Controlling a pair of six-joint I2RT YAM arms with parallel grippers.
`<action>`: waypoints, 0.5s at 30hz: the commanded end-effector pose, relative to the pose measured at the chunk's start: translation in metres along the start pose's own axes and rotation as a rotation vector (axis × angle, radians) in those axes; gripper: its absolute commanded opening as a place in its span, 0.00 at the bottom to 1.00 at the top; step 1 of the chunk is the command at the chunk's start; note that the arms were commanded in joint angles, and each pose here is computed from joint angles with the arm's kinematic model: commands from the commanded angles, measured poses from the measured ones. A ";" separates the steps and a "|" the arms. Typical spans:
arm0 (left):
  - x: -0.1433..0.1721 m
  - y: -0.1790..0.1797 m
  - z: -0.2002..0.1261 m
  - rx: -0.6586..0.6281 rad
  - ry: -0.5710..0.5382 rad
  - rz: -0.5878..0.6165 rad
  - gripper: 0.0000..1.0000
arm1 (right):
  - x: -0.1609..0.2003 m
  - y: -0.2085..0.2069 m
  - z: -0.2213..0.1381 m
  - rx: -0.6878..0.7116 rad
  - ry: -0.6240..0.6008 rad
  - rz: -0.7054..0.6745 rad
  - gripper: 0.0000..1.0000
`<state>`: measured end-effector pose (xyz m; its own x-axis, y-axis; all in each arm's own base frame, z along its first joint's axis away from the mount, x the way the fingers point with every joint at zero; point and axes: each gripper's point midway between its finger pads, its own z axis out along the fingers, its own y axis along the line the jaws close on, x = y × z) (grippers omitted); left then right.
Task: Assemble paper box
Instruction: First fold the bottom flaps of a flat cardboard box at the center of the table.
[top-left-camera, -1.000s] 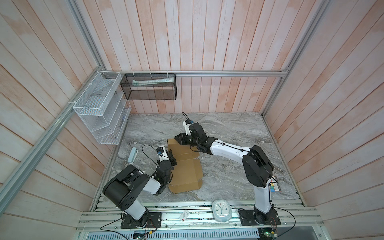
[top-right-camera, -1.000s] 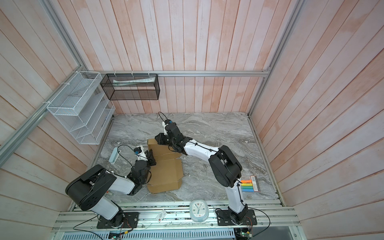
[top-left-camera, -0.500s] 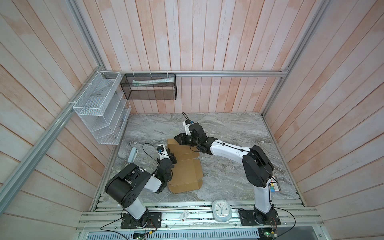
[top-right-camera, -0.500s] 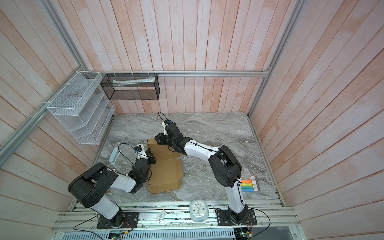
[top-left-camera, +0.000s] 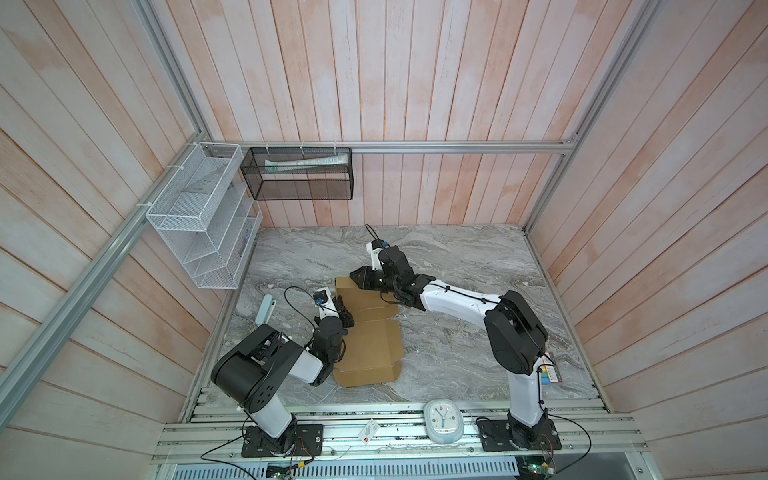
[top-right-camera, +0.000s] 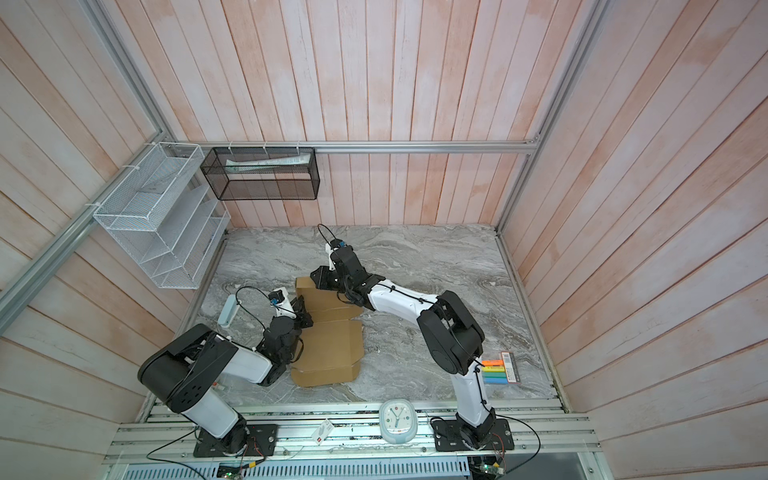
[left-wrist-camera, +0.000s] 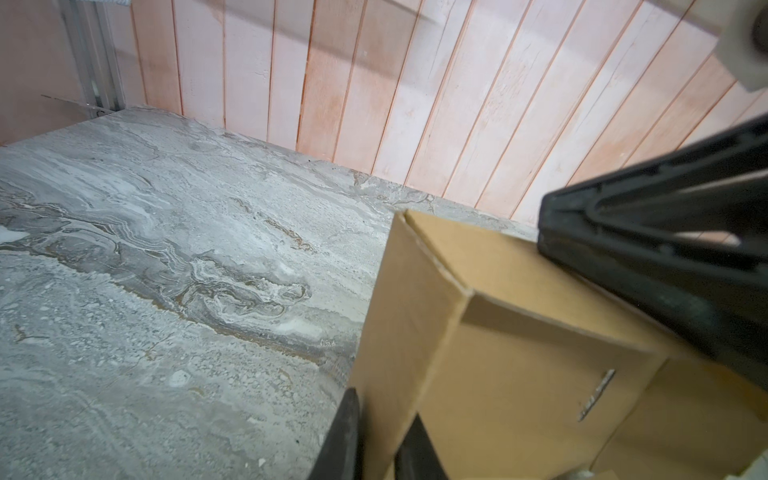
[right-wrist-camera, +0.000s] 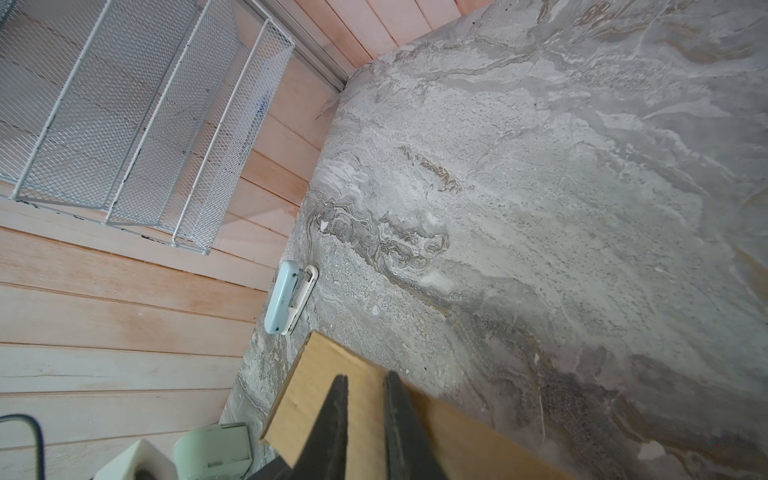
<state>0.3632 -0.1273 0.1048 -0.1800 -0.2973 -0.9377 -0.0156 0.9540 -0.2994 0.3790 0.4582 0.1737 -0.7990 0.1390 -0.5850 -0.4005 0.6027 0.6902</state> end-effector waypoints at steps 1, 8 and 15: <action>0.022 0.002 -0.002 0.017 0.073 0.010 0.20 | 0.048 -0.043 0.001 0.140 0.149 0.047 0.19; 0.031 0.006 -0.001 0.004 0.091 0.011 0.20 | 0.050 -0.044 0.003 0.138 0.154 0.052 0.19; 0.040 0.011 0.002 -0.016 0.098 -0.007 0.15 | 0.052 -0.046 0.003 0.143 0.160 0.051 0.19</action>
<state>0.3621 -0.1259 0.0776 -0.2346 -0.2944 -0.9265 -0.0404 0.9552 -0.2933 0.3791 0.4580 0.1735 -0.7994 0.1391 -0.5845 -0.3999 0.6028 0.6904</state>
